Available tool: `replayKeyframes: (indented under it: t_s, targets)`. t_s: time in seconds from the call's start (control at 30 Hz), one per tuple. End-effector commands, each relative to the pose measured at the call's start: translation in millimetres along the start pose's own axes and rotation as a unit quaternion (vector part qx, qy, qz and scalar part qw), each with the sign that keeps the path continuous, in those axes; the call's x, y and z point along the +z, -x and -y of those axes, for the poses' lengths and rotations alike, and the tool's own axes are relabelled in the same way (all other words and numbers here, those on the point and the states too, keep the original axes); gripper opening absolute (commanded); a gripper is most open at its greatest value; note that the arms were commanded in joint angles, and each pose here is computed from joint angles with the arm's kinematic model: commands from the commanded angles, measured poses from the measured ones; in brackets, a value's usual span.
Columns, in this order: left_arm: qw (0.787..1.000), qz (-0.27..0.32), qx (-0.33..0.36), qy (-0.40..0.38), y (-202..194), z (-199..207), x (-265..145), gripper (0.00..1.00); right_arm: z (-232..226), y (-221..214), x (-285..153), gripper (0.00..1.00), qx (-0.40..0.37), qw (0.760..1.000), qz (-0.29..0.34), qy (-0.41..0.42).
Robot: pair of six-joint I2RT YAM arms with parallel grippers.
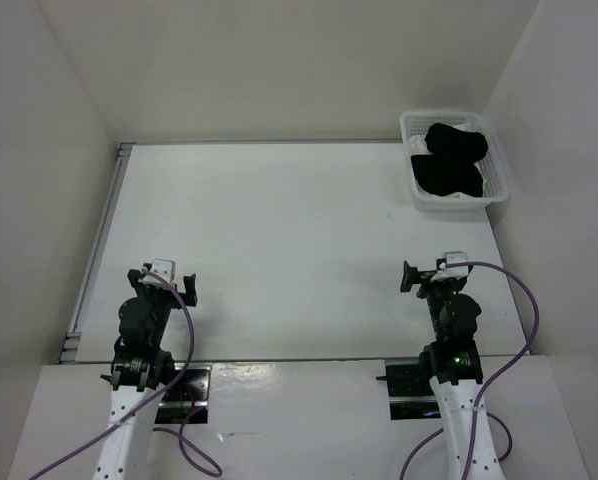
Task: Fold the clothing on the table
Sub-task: Grab the skirt from the pile
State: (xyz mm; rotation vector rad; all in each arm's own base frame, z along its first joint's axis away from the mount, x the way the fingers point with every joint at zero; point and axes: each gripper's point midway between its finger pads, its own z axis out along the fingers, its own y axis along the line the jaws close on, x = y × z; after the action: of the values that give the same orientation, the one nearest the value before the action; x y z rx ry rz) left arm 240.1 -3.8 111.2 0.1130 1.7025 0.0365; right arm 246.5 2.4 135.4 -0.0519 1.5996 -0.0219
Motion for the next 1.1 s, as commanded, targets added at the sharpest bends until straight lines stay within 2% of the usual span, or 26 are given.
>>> replayKeyframes:
  t_s: [0.0, 0.87, 1.0, 1.07]
  targets:
    - [0.998, 0.056, -0.005, 0.007, 14.1, -1.2, -0.3, 0.99, 1.5, 0.4, 0.1, 0.99, 0.005, 1.000, 0.025, -0.007]
    - [0.998, 0.056, -0.005, 0.007, 14.1, -1.2, -0.3, 0.99, -3.5, 0.7, 0.1, 0.99, -0.006, 1.000, 0.026, 0.009]
    - [0.998, 0.056, 0.001, -0.001, 14.4, 1.2, -0.3, 0.99, -4.8, 21.1, -2.2, 0.99, -0.018, 0.998, 0.050, 0.017]
    - [0.995, 0.085, 0.041, -0.040, 38.0, 11.8, -6.2, 0.99, 1.2, 38.1, -4.5, 0.99, -0.032, 0.997, 0.069, 0.003]
